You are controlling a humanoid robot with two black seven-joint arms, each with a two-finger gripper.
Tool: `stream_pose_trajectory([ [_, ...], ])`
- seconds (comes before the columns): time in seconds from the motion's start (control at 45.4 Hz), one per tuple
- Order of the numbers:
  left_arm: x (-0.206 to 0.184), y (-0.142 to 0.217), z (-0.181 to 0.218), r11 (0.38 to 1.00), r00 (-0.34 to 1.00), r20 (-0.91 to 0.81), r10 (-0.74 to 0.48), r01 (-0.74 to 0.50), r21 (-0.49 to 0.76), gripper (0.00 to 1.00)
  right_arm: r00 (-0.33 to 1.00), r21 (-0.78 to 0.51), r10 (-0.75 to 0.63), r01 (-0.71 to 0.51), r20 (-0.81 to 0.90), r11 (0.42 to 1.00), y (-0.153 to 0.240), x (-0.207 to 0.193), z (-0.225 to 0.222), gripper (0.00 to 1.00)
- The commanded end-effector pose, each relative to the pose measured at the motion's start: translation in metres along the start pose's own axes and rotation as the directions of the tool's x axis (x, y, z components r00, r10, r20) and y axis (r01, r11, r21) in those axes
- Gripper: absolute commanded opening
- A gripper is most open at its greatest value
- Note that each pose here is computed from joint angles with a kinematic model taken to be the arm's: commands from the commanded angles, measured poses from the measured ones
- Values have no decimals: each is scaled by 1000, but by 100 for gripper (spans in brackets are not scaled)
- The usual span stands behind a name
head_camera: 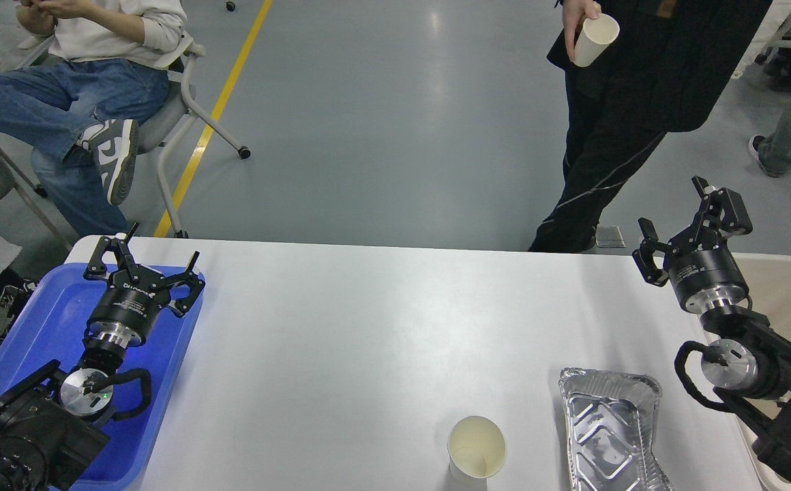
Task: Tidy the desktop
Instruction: 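Raise the right gripper up from its rest pose near the bin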
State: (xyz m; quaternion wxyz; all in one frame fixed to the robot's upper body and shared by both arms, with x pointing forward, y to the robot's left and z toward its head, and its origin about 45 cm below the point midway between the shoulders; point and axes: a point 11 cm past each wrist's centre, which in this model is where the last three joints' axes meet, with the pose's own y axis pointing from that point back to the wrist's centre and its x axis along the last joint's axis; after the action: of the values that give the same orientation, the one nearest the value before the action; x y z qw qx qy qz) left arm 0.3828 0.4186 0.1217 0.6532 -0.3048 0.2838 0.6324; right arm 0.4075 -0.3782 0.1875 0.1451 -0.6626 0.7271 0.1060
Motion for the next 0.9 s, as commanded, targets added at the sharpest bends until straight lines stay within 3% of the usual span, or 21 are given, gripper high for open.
stream_pose_trajectory([
  [0.0,0,0,0,1000,1000,0,0,0,1,100,1000,-8,-7,7,5,1000,-2,-4,1,100],
  [0.507,-1,-1,0,1000,1000,0,-3,3,1,100,1000,-60,-14,12,-24,998,-2,6,-10,100],
  [0.882,-1,-1,-1,1000,1000,0,-4,4,3,100,994,-120,-93,86,-59,989,1,2,-37,100],
])
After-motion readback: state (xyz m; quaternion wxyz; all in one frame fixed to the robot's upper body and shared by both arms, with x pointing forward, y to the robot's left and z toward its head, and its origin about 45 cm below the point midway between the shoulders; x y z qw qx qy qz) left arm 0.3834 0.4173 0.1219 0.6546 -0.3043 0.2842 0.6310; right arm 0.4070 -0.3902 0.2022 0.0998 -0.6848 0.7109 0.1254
